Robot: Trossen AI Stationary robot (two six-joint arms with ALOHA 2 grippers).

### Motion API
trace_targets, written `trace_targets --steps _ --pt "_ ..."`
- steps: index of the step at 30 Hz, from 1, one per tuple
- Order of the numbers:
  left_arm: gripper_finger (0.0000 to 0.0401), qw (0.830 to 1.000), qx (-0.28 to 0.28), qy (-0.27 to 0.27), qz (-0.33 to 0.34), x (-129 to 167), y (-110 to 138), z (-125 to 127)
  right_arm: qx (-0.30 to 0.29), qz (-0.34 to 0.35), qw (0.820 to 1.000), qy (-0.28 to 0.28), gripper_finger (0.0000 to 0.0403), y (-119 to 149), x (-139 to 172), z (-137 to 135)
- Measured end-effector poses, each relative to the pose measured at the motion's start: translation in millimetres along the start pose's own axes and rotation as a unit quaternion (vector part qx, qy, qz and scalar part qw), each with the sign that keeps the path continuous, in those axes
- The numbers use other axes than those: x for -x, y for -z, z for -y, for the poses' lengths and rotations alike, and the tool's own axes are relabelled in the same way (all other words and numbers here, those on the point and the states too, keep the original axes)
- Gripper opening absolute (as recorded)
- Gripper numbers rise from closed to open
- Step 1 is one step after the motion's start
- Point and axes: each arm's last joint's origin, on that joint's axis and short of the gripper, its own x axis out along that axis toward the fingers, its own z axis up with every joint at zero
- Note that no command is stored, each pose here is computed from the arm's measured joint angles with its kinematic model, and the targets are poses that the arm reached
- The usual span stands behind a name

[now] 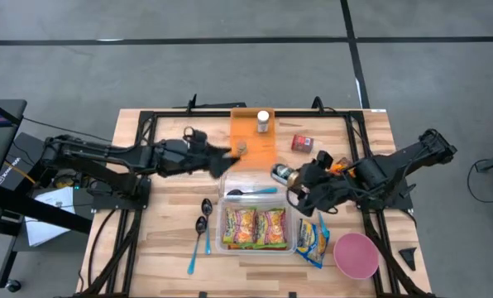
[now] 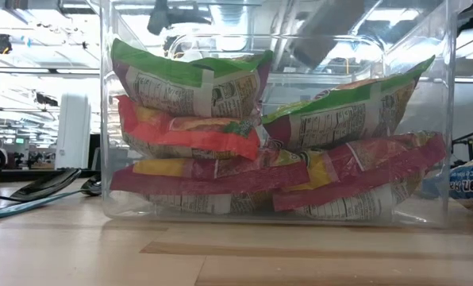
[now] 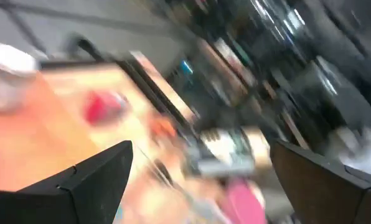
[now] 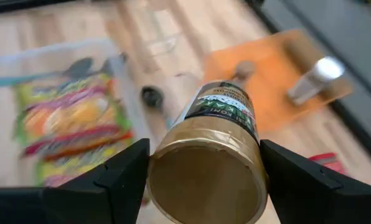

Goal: Pick & Place Food Item
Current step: Put the gold seasoning bottle into the orange transparent bin

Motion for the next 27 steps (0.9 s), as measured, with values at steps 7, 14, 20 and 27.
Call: trace_targets --steps 7,14,20,27 --pt "0.0373 0.981 -0.040 0.107 -0.155 16.1 38.6 19.7 -0.029 -0.034 0.995 -0.085 0.0268 -3.4 15.6 18.8" --pt "0.0373 0.963 -0.006 0.130 -0.234 39.1 83.1 32.0 -0.094 -0.078 0.985 -0.125 0.0268 -16.1 4.4 48.7" --pt "0.0373 0.955 0.023 0.127 -0.268 61.9 111.5 37.3 -0.124 -0.091 0.978 -0.140 0.0268 -42.3 -10.1 73.4" --pt "0.0373 0.946 0.052 0.109 -0.301 76.8 133.0 31.4 -0.113 -0.124 0.980 -0.108 0.0268 -92.8 -30.5 103.4"
